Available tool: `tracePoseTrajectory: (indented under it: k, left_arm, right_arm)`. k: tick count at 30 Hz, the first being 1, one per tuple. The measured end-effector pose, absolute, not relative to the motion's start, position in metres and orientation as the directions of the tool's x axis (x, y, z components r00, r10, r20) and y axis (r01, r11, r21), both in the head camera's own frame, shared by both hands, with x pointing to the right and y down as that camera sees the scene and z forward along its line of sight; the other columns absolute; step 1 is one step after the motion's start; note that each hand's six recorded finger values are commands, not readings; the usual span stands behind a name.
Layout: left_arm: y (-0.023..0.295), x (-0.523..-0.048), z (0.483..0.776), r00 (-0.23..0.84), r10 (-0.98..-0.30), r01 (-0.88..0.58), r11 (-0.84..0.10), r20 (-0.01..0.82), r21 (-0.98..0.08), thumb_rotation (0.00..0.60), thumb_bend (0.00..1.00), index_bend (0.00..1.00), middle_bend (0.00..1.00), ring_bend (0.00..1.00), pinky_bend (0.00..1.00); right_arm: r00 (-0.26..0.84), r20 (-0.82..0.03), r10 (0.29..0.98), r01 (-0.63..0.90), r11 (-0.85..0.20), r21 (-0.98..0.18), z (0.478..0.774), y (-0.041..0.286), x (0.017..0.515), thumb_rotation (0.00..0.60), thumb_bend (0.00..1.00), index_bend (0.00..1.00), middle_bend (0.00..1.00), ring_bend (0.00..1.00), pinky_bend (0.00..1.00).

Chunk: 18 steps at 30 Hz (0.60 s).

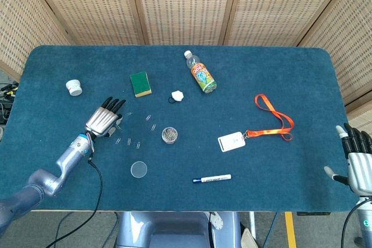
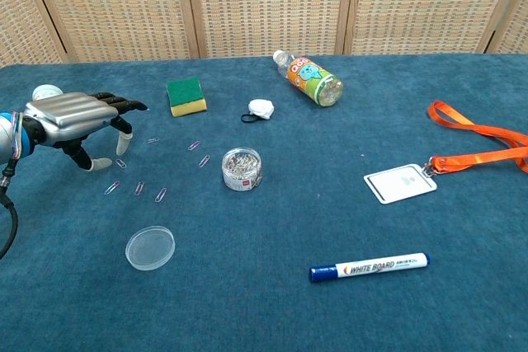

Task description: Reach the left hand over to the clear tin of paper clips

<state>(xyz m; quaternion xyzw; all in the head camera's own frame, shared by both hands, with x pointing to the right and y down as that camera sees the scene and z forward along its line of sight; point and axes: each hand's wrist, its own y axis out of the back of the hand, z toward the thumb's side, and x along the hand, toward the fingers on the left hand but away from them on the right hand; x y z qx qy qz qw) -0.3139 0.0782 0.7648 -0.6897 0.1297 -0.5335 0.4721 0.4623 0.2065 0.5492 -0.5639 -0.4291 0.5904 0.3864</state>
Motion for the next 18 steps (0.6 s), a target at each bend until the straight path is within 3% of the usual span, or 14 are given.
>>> tracePoseTrajectory:
  k: [18]
  left_arm:
    - [0.081, -0.304, 0.776, 0.395, -0.676, 0.301, -0.545, 0.622, -0.783, 0.6, 0.38, 0.49, 0.0, 0.0, 0.0]
  right_arm:
    - [-0.064, -0.331, 0.941, 0.027, -0.33, -0.944, 0.548, 0.207, 0.462, 0.6, 0.0, 0.01, 0.0, 0.0, 0.0]
